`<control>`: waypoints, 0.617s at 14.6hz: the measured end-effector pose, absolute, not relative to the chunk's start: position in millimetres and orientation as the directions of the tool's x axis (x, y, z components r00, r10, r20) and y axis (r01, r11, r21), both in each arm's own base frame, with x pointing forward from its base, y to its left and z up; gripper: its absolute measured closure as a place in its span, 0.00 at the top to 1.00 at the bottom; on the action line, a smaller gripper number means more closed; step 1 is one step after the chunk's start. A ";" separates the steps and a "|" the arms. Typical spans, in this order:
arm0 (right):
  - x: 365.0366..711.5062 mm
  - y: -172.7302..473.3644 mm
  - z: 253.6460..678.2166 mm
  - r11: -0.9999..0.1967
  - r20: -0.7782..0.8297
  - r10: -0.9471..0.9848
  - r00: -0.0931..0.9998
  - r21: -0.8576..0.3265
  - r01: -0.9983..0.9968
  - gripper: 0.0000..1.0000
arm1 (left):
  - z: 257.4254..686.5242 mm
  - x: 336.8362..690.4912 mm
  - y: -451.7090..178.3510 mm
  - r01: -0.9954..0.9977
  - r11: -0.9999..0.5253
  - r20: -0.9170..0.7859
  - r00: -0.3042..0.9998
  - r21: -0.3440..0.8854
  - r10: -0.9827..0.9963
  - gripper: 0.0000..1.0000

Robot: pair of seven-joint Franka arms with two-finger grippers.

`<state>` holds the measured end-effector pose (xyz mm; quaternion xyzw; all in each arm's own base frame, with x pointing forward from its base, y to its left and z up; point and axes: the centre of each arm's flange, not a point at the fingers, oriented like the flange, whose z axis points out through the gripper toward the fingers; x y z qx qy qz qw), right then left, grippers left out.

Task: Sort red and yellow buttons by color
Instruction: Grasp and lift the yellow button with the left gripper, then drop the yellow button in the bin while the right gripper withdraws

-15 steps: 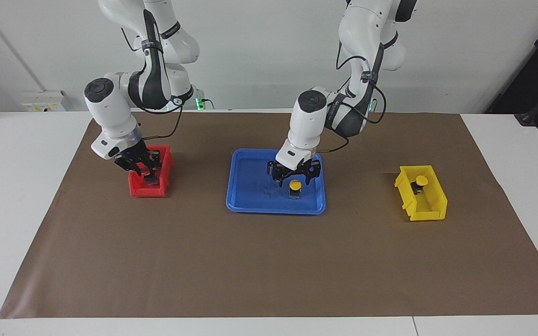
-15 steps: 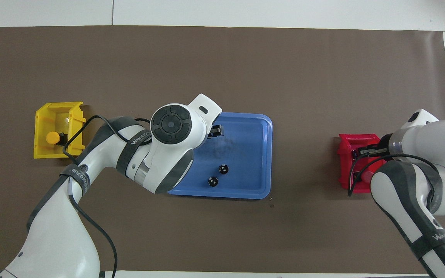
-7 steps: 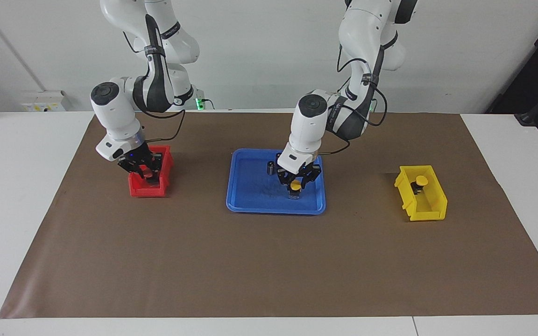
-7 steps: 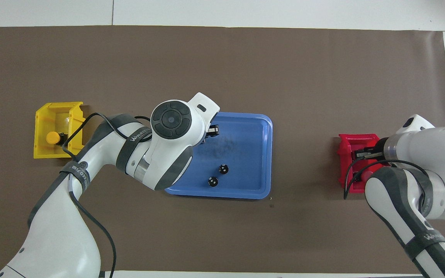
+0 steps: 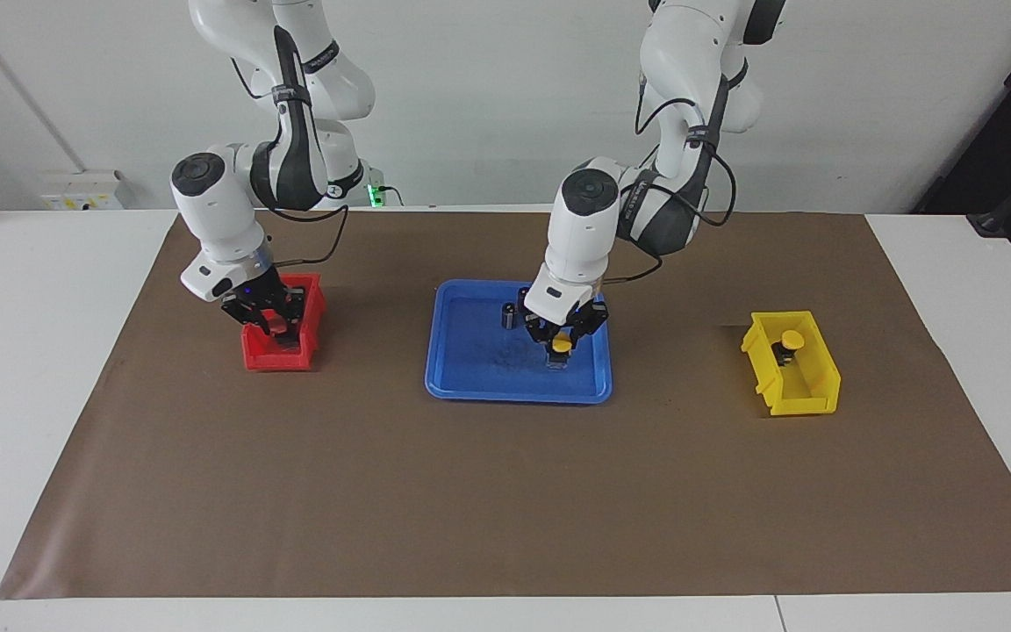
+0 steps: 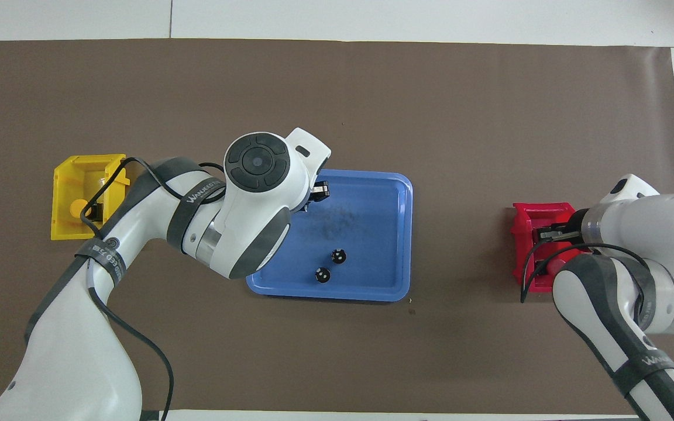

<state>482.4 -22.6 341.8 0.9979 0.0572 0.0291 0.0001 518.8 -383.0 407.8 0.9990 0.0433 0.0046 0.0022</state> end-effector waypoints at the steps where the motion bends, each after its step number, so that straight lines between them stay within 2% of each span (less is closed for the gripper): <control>1: 483.5 -22.6 343.6 -0.993 0.056 0.114 0.992 0.003 0.114 0.50 | 424.3 526.7 -369.8 0.110 -0.994 -0.006 0.994 -0.013 0.110 0.41; 4: 490.5 -22.7 356.4 -0.993 0.037 0.115 0.993 -0.001 0.115 0.56 | 450.7 563.0 -297.8 0.208 -0.976 0.009 0.978 -0.069 0.207 0.41; 6: 498.9 -22.8 372.1 -0.993 0.034 0.116 0.993 -0.002 0.116 0.70 | 452.2 593.1 -230.8 0.238 -0.966 0.027 0.971 -0.101 0.237 0.41; 7: 503.9 -22.8 382.0 -0.993 0.035 0.116 0.993 -0.002 0.116 0.70 | 451.6 605.7 -195.8 0.219 -0.969 0.024 0.976 -0.112 0.218 0.41; 9: 514.1 -22.5 409.5 -0.993 0.022 0.118 0.993 -0.005 0.118 0.85 | 450.9 623.8 -128.0 0.178 -0.977 0.008 0.984 -0.119 0.179 0.41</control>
